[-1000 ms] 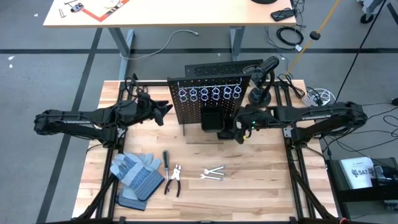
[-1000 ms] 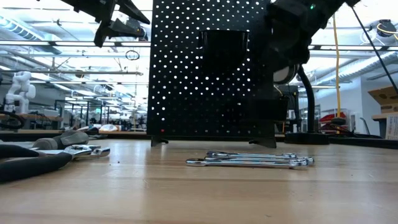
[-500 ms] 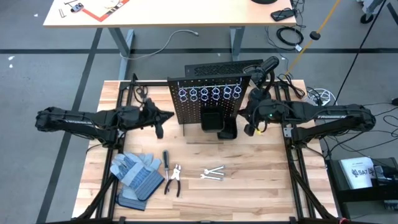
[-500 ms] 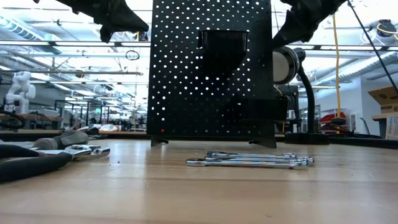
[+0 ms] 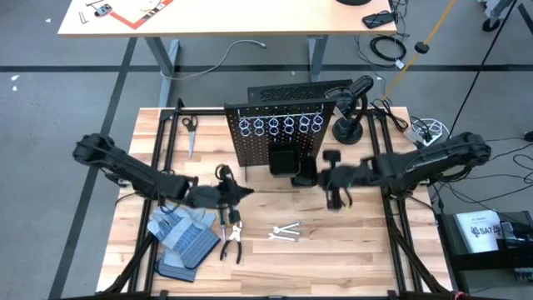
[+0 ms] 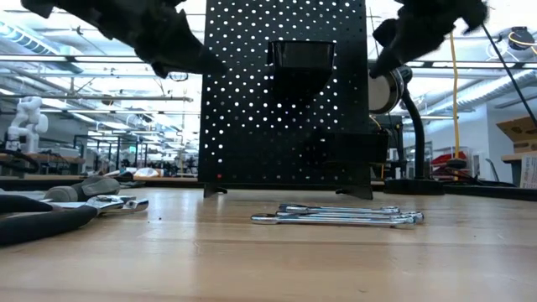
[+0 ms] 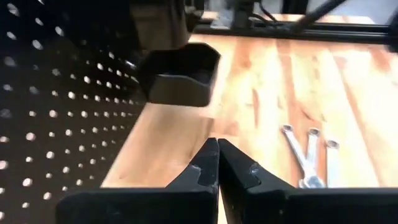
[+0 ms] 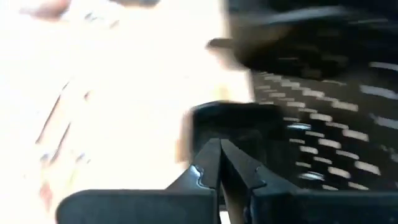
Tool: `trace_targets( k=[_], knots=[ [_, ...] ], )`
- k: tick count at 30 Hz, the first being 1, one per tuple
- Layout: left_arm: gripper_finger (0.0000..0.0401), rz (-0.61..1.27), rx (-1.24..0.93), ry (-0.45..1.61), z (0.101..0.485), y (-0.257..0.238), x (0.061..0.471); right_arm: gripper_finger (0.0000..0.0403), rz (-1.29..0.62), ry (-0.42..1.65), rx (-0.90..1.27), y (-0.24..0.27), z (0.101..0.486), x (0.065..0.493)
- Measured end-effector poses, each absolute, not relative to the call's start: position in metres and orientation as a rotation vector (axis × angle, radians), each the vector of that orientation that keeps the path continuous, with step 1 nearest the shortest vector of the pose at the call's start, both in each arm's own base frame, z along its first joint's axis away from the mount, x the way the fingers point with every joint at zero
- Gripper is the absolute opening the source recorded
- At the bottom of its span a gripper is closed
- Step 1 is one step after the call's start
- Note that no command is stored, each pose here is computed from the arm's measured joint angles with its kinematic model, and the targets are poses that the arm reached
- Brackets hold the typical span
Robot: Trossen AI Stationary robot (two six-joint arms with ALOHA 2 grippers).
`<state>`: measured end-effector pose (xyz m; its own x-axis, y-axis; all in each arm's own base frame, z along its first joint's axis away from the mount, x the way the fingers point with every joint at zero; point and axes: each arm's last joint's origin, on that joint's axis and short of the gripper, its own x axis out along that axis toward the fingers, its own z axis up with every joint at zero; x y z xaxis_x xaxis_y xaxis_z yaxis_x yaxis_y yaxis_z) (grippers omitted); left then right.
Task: Hang tools onto peg board
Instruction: Remove the black utility knife blades from the bottom black bin of the black pegboard
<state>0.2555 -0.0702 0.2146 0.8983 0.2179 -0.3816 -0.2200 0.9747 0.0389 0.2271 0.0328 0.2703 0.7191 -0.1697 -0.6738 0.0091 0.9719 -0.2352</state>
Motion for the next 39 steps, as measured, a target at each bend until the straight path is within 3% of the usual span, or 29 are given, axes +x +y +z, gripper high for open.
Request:
trace_targets(
  k=[4,9,15,22,31,39],
  knots=[
    [0.0002,0.311,0.045,0.292,0.213,-0.083,0.263,0.0,-0.108,0.839,-0.425,0.051,0.252,0.236],
    [0.0015,0.299,0.067,0.265,0.21,-0.087,0.268,0.0,-0.145,0.888,-0.486,0.054,0.238,0.246],
    [0.0032,0.314,0.082,0.301,0.199,-0.084,0.274,0.0,-0.2,0.832,-0.449,0.052,0.238,0.255],
    [0.0007,0.341,0.103,0.374,0.173,-0.072,0.287,0.0,-0.275,0.82,-0.377,0.037,0.239,0.259],
    [0.0028,0.427,0.17,0.237,0.162,-0.043,0.313,0.0,-0.281,0.777,-0.345,0.037,0.242,0.262],
    [0.003,0.37,0.14,0.178,0.166,-0.018,0.326,0.0,-0.27,0.745,-0.338,0.04,0.244,0.264]
  ],
)
